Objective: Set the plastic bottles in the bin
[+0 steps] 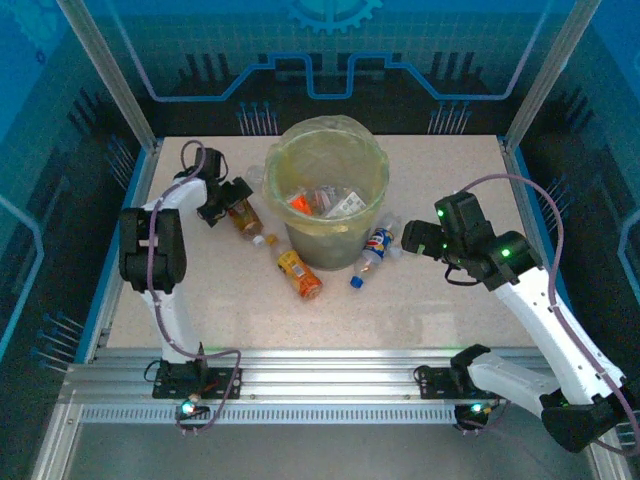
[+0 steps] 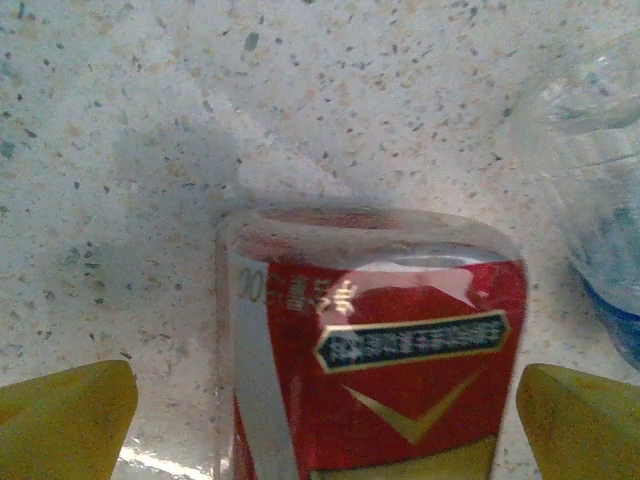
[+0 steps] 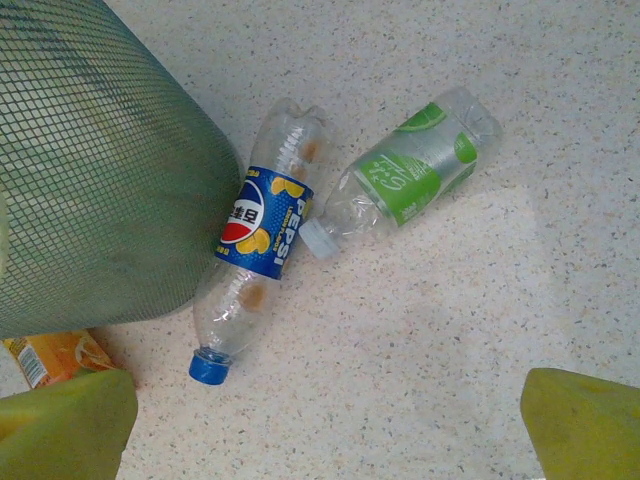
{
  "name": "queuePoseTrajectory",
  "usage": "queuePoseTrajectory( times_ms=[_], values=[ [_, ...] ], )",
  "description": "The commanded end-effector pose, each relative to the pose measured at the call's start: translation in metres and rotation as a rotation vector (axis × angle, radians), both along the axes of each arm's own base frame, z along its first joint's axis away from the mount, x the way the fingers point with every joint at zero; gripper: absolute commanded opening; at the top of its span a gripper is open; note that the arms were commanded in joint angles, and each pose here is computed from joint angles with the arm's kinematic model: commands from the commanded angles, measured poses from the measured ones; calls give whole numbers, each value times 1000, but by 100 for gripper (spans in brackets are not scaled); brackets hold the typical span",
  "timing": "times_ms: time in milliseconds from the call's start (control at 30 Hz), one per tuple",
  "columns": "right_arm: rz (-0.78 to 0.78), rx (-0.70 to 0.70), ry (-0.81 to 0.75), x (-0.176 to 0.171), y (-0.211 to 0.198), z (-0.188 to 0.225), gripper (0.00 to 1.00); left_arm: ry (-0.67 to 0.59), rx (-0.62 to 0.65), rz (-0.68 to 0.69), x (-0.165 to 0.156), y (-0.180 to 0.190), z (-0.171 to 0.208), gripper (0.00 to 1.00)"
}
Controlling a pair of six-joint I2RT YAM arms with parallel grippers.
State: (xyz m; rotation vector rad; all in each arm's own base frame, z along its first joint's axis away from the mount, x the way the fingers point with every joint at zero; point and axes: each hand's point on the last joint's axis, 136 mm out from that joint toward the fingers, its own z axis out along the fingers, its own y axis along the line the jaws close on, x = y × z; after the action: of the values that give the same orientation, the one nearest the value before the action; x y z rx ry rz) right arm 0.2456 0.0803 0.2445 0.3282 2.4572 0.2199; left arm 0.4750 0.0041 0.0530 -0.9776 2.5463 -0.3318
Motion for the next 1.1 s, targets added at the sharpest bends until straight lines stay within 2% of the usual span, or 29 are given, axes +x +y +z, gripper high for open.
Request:
queuePoseTrajectory(
  times_ms=[0,367,633,833,1067],
  values=[
    [-17,22,-5,2,0,0,100,40,34,3,-5,9,-9,97],
    [-16,38,10,2,3,-4,100,58,39,10,-9,11,-20,78],
    [-22,58,0,-2,2,-4,100,67,40,17,-13,12,-28,59],
    [-21,53,2,-2,2,-6,100,28,40,28,-5,16,-14,45],
    [-18,59,1,-1,3,-7,100,-55,44,15,7,17,20,35]
  ],
)
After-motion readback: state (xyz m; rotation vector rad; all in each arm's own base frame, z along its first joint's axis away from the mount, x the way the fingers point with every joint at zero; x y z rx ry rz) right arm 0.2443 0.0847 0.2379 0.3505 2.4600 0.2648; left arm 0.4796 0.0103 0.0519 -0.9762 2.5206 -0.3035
